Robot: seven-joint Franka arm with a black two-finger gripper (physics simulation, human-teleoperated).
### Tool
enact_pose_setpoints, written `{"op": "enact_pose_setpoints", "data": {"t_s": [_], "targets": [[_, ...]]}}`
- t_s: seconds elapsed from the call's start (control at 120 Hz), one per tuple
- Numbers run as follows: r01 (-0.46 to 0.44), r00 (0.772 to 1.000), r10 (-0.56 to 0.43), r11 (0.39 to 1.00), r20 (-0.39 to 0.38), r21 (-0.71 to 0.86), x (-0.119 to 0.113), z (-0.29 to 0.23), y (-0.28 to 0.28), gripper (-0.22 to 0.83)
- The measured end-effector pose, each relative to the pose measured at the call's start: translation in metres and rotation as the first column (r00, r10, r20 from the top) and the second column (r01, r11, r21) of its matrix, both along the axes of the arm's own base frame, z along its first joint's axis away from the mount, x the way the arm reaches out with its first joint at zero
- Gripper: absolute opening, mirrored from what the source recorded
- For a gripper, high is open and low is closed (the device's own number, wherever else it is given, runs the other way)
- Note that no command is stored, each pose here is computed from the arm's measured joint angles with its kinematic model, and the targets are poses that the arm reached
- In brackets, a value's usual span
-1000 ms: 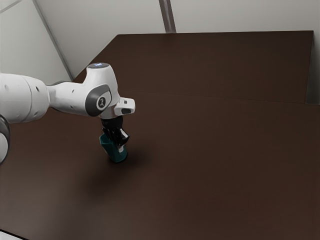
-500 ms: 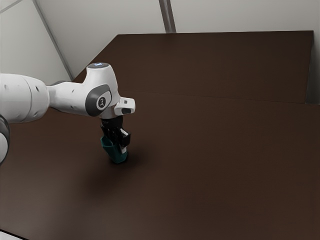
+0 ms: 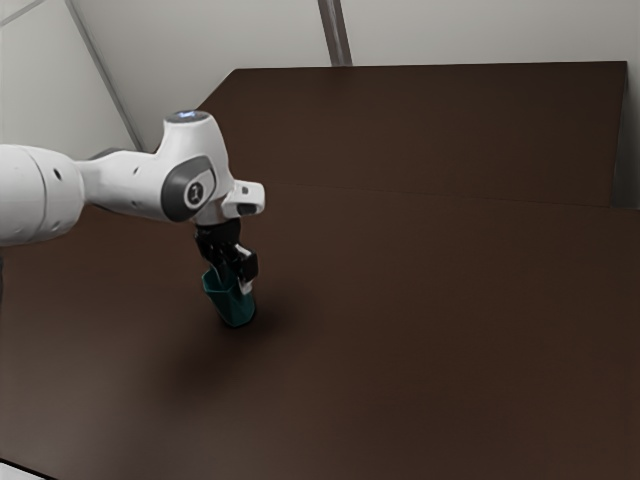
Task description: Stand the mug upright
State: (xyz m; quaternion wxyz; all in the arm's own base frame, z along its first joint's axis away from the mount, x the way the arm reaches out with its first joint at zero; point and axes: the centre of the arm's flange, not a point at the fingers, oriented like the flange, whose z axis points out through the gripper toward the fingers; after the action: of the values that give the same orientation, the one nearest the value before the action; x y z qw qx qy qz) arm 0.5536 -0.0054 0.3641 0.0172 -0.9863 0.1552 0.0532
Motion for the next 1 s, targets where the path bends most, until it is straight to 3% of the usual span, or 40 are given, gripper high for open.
{"op": "enact_pose_setpoints", "data": {"t_s": [0.4, 0.533, 0.658, 0.775, 1.0], "targets": [[0.005, 0.998, -0.005, 1.000, 0.059, -0.003, -0.006, 0.054, 0.000, 0.41], [0.002, 0.995, -0.002, 1.000, 0.096, -0.001, 0.006, 0.089, -0.001, 0.49], [-0.018, 0.991, 0.018, 1.000, 0.130, 0.000, 0.039, 0.131, -0.004, 0.54], [-0.047, 0.993, 0.046, 0.999, 0.111, 0.008, 0.063, 0.151, -0.007, 0.57], [-0.119, 0.991, 0.119, 0.993, 0.055, 0.005, 0.064, 0.165, 0.002, 0.60]]}}
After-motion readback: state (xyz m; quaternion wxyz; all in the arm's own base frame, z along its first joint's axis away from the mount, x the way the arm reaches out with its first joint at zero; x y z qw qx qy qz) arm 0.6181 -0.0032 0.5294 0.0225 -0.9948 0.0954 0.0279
